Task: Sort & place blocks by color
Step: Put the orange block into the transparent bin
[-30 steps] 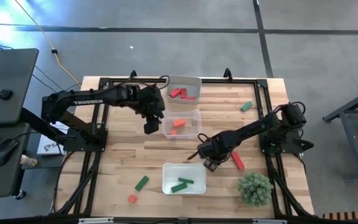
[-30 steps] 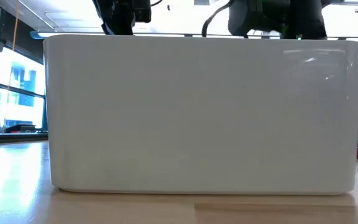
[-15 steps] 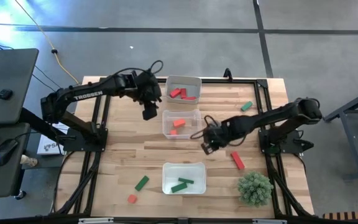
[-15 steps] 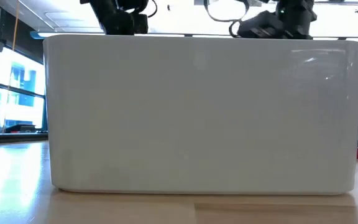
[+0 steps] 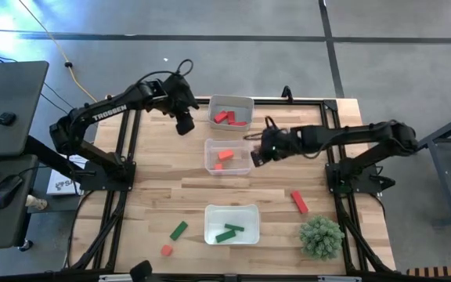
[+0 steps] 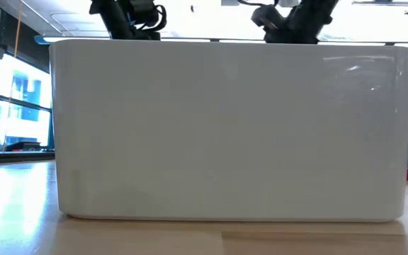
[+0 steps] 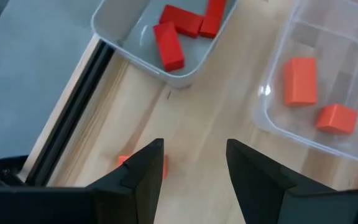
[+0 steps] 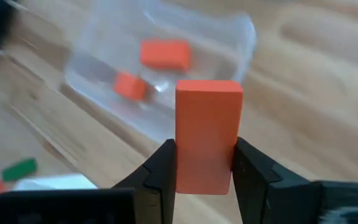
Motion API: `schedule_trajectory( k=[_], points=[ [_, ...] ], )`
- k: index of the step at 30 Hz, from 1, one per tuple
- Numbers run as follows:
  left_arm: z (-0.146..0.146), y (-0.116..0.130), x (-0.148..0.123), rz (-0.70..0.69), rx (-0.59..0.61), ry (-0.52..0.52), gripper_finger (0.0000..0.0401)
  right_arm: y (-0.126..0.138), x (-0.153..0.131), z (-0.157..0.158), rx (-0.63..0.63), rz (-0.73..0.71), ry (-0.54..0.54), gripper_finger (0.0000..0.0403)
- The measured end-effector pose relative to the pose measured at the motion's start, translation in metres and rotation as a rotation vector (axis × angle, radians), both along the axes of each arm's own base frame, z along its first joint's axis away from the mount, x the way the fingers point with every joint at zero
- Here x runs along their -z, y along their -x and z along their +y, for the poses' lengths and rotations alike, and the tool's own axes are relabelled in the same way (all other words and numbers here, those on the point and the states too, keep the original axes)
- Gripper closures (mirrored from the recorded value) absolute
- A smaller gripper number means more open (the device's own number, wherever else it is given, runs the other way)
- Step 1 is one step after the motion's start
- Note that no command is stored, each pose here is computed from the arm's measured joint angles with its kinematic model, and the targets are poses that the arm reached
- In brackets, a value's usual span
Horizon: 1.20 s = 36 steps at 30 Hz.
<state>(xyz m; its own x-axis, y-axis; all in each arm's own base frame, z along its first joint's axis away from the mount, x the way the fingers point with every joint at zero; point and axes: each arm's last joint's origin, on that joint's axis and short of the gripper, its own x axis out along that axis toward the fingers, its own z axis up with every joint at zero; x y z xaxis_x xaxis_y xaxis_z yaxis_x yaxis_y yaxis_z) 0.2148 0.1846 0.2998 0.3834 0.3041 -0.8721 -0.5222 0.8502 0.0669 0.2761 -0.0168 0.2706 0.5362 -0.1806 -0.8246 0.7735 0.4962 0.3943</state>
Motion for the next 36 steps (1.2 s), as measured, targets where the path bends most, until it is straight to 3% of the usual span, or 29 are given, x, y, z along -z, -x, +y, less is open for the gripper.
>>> schedule_trajectory(
  k=[14, 26, 30, 36],
  points=[
    [0.004, 0.003, 0.0, -0.062, -0.195, 0.075, 0.0238, -0.022, -0.031, -0.052, -0.305, -0.335, 0.352, 0.0305],
    [0.004, 0.004, 0.0, -0.097, -0.296, 0.119, 0.0238, -0.028, -0.054, -0.068, -0.401, -0.528, 0.588, 0.0304],
    [0.004, 0.004, 0.0, -0.108, -0.329, 0.135, 0.0238, -0.035, -0.051, -0.069, -0.432, -0.563, 0.586, 0.0304],
    [0.0, 0.002, 0.001, -0.114, -0.357, 0.168, 0.0238, -0.049, -0.025, -0.071, -0.458, -0.502, 0.469, 0.0304]
  ],
)
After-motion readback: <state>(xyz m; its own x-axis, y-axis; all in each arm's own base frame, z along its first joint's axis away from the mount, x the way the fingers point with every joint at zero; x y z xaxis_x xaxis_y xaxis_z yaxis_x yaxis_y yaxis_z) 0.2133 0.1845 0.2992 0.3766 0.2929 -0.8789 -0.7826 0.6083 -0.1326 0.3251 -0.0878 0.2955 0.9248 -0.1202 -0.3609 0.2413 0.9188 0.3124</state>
